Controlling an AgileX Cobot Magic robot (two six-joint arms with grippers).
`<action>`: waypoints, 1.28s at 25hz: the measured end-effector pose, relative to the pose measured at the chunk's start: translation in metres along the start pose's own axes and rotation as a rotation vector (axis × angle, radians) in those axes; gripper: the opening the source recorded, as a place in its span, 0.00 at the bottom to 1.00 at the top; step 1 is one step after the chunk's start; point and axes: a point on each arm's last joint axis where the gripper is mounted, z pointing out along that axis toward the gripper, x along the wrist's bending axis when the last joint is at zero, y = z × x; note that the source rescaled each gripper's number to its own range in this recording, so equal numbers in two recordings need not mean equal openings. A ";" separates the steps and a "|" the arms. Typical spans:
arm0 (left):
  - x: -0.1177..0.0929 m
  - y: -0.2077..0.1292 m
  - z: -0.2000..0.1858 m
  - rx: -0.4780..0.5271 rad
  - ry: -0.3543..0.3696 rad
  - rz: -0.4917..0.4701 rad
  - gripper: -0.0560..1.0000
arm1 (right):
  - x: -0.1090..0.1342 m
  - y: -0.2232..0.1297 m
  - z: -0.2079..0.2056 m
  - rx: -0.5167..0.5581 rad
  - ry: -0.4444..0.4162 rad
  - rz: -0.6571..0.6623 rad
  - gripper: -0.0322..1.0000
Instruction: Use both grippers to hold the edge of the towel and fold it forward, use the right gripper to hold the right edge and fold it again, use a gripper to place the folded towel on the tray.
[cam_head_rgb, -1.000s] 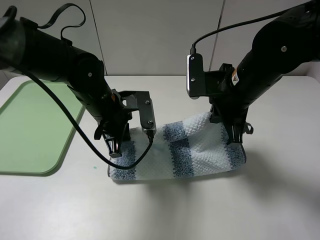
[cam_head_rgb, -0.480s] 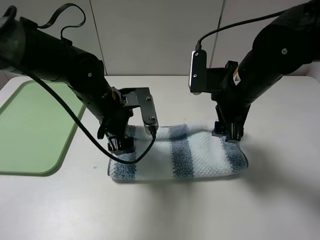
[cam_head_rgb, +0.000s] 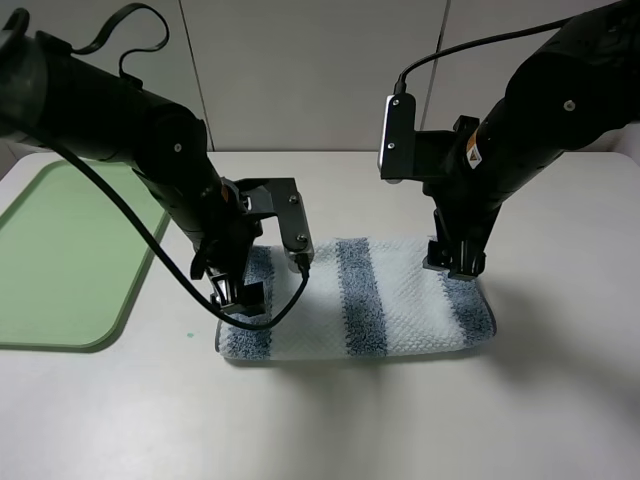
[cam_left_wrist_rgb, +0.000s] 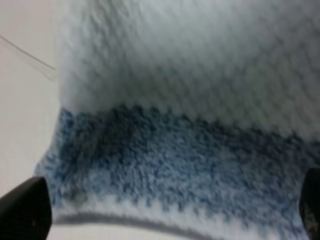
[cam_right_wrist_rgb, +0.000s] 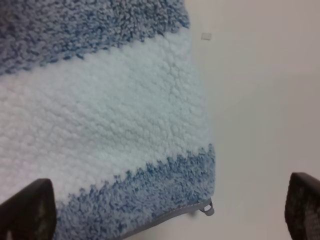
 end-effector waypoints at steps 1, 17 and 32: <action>0.000 0.000 -0.007 -0.002 0.003 -0.006 1.00 | 0.000 0.000 0.000 0.000 0.000 0.002 1.00; -0.043 -0.055 -0.201 -0.124 0.092 -0.410 1.00 | 0.009 -0.004 -0.021 0.032 0.106 0.417 1.00; -0.141 -0.159 -0.262 -0.508 0.230 -0.597 1.00 | 0.015 -0.003 -0.022 0.033 0.171 0.489 1.00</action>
